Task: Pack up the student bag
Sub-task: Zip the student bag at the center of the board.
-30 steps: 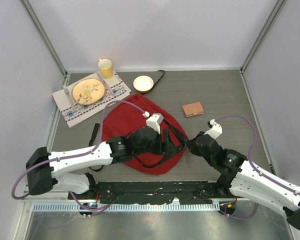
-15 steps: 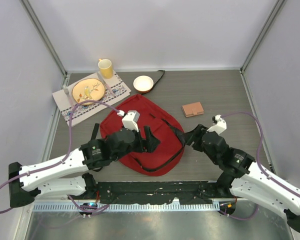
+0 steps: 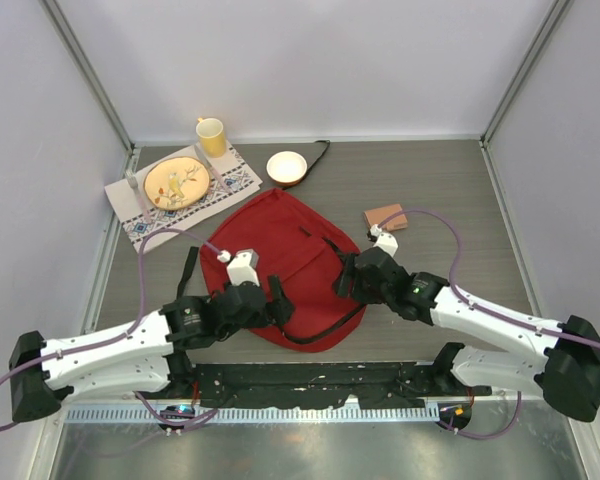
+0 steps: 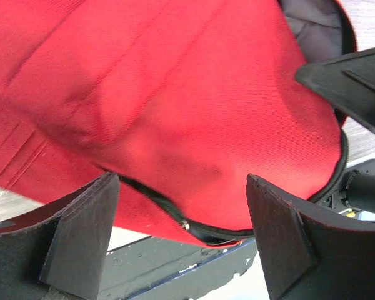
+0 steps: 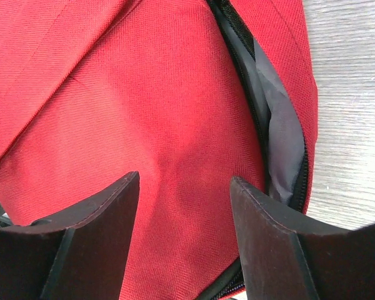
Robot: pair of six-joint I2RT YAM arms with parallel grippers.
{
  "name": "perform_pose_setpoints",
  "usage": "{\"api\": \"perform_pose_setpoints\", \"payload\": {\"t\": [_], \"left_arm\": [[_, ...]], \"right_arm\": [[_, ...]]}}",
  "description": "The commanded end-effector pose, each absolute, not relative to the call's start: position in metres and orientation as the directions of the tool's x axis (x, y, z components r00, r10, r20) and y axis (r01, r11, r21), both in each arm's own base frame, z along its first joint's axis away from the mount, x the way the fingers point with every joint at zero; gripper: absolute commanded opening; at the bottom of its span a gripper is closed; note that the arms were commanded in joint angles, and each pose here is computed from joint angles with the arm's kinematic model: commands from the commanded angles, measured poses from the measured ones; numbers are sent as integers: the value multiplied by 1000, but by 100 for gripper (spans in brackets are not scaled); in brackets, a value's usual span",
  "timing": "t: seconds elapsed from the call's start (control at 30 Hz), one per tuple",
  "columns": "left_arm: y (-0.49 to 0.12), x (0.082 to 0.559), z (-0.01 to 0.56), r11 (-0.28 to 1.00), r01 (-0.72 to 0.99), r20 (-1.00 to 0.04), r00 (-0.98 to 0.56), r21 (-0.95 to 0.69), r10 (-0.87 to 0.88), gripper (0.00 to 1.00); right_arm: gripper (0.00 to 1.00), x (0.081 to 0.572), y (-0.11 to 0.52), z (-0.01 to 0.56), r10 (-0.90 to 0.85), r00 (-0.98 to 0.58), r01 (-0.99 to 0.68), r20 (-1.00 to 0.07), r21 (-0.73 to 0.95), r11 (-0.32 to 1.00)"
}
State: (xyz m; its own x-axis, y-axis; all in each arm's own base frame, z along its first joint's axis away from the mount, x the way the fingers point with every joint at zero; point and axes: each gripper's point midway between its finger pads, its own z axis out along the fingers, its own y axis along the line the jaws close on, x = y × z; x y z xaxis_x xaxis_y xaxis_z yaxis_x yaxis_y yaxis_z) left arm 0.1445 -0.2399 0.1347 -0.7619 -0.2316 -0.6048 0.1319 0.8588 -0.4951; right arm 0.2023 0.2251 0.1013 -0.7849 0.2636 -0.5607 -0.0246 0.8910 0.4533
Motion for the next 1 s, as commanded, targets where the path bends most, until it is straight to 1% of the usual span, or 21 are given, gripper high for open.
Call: {"api": "perform_pose_setpoints", "payload": {"t": [0.0,0.13,0.3,0.33,0.37,0.4,0.43,0.5,0.57,0.67,0.87,0.97], "left_arm": [[-217,147,131,840,19,-586,-725,-542,-362,86],[-202,147,126,841,-7,-593,-706,-541,-388,87],[-181,145,136,853,-23,-615,-683,-522,-395,89],[-169,148,138,867,-56,-633,-660,-495,-404,89],[-141,141,126,910,-112,-647,-669,-399,-366,92],[-132,141,134,893,-156,-640,-646,-423,-416,93],[-125,142,135,896,-163,-655,-630,-412,-416,95],[-123,142,136,888,-146,-660,-619,-436,-425,95],[-131,144,140,855,-121,-644,-607,-504,-465,95],[-140,145,133,836,-120,-624,-611,-535,-487,95],[-168,151,123,837,-108,-610,-636,-537,-473,97],[-178,156,122,849,-97,-621,-639,-520,-454,95]], "right_arm": [[66,205,219,106,268,-759,-33,-593,447,894],[66,200,217,108,269,-757,-47,-595,460,887],[68,201,217,122,309,-725,-70,-615,512,856],[68,201,217,125,312,-718,-76,-622,515,854],[68,203,217,129,312,-714,-81,-627,517,852],[69,202,217,129,307,-715,-84,-628,513,854],[68,203,217,131,310,-714,-81,-628,514,854],[68,203,218,132,315,-714,-79,-626,519,851],[69,204,219,134,321,-713,-78,-623,526,847],[69,204,219,142,327,-705,-81,-629,530,844],[69,204,201,162,360,-657,-65,-663,525,848],[69,203,188,164,369,-637,-36,-677,504,863]]}}
